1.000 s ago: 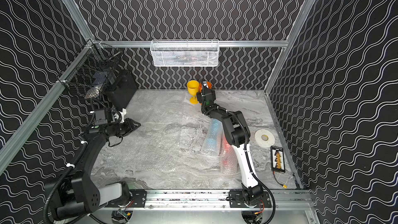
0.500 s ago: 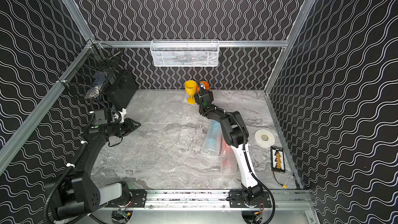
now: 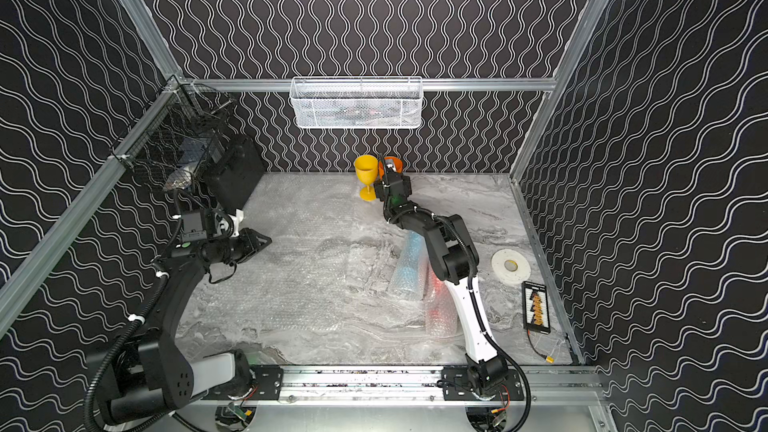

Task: Unpack wine glasses from bubble wrap
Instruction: Place the wine glass at the center of the board.

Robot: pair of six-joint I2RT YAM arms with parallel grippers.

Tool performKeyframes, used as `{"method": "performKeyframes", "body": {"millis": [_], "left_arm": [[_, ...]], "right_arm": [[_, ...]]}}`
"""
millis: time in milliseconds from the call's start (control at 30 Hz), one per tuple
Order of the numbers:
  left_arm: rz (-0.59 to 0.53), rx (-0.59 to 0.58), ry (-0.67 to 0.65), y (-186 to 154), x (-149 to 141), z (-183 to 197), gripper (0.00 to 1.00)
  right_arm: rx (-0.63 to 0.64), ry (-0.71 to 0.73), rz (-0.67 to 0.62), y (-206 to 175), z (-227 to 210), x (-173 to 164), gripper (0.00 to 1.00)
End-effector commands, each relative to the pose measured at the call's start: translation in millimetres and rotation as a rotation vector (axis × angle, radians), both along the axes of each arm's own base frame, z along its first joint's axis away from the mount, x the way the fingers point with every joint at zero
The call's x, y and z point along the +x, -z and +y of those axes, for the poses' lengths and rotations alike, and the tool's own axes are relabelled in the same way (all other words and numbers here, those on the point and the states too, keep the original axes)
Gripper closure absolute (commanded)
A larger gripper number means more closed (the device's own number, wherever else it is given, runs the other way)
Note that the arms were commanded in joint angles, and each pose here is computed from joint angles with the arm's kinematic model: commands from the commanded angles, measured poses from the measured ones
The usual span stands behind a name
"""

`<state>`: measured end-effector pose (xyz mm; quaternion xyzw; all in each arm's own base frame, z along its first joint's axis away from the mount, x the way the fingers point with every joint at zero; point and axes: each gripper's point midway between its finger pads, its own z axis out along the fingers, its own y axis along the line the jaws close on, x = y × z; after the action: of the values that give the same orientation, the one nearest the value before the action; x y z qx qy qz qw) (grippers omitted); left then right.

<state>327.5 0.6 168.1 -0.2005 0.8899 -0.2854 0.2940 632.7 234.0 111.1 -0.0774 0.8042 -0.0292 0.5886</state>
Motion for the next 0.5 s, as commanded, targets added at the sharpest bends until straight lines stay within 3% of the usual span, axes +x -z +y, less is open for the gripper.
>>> {"method": "performKeyframes", "body": {"millis": [0, 467], "left_arm": [[-0.015, -0.005, 0.002, -2.5, 2.3, 0.1, 0.68], [-0.013, 0.002, 0.002, -2.0, 1.3, 0.6, 0.68]], "right_arm": [[0.034, -0.003, -0.012, -9.2, 0.8, -1.4, 0.12], [0.038, 0.021, -0.023, -18.1, -8.4, -12.1, 0.05]]}}
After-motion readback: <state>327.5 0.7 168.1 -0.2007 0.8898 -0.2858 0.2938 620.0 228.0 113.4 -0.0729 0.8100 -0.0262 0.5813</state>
